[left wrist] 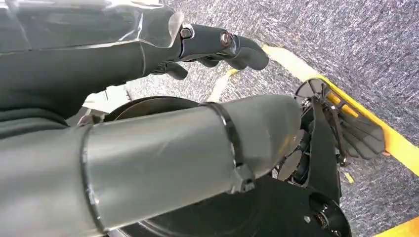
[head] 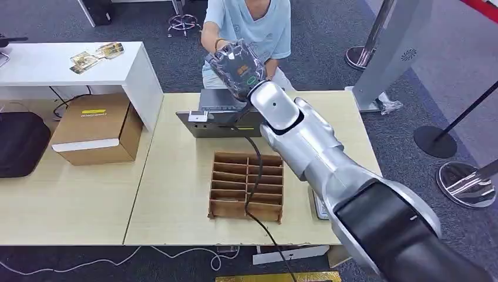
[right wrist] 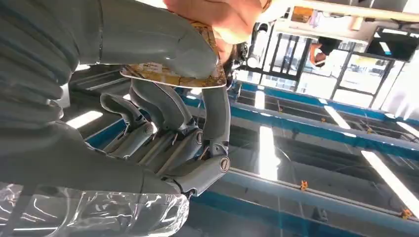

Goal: Pass the card to the sensor for recognition and then transmit it.

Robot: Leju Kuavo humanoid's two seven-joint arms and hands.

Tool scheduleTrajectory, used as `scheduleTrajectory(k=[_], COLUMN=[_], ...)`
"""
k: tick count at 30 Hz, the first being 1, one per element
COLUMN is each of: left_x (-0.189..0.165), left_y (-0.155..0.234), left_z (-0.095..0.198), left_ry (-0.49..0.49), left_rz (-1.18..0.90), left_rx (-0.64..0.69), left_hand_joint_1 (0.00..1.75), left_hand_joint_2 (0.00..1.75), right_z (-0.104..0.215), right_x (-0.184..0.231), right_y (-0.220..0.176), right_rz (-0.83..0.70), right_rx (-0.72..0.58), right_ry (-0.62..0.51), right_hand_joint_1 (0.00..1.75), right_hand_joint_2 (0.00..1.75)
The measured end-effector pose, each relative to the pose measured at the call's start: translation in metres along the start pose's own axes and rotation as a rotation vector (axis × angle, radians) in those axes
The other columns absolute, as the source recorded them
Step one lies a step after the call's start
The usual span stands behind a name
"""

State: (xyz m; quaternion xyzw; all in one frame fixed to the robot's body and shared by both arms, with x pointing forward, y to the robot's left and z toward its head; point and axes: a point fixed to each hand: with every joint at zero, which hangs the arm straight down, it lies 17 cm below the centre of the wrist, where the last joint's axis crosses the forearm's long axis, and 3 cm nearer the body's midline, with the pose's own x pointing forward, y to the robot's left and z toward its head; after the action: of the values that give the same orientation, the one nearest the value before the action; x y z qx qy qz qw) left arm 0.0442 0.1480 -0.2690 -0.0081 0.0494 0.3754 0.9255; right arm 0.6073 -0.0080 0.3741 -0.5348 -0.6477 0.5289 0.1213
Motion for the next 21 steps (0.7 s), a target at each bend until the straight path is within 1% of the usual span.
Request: scheduleTrajectory(k=[10, 11, 12, 13, 14, 15, 21], left_x=[0.0, 0.0, 0.0, 0.0, 0.0, 0.0, -0.0002], left_y=[0.0001, 0.0001, 0.0001, 0.0001, 0.0001, 0.0001, 0.0005], left_z=[0.0, 0.0, 0.0, 0.0, 0.0, 0.0, -0.0001], left_ry=[0.0, -0.001, -0.001, 0.0, 0.0, -0.001, -0.002], left_rz=[-0.002, -0.002, -0.002, -0.002, -0.002, -0.003, -0.021], left_rx=[0.0, 0.0, 0.0, 0.0, 0.0, 0.0, 0.003], left_hand_joint_1=[0.0, 0.0, 0.0, 0.0, 0.0, 0.0, 0.0], left_hand_joint_2=[0.0, 0.0, 0.0, 0.0, 0.0, 0.0, 0.0], right_z=[0.0003, 0.0003, 0.0004, 0.0005, 0.0005, 0.0005, 0.0004], right_x=[-0.0002, -0.0002, -0.0002, -0.0002, -0.0003, -0.0003, -0.0007], right_y=[0.0008, 0.0008, 0.0011, 0.0013, 0.0013, 0.0013, 0.0013], right_rz=[-0.003, -0.003, -0.003, -0.003, -0.003, -0.003, -0.004], right_rx=[0.002, 0.002, 0.003, 0.004, 0.003, 0.003, 0.004], right_ry=[0.001, 0.001, 0.001, 0.002, 0.002, 0.002, 0.004], right_hand_joint_1=[1.75, 1.64, 1.36, 1.2, 0.68, 0.0, 0.0], right_hand_joint_2=[1.75, 1.75, 1.75, 1.75, 1.75, 1.75, 1.75])
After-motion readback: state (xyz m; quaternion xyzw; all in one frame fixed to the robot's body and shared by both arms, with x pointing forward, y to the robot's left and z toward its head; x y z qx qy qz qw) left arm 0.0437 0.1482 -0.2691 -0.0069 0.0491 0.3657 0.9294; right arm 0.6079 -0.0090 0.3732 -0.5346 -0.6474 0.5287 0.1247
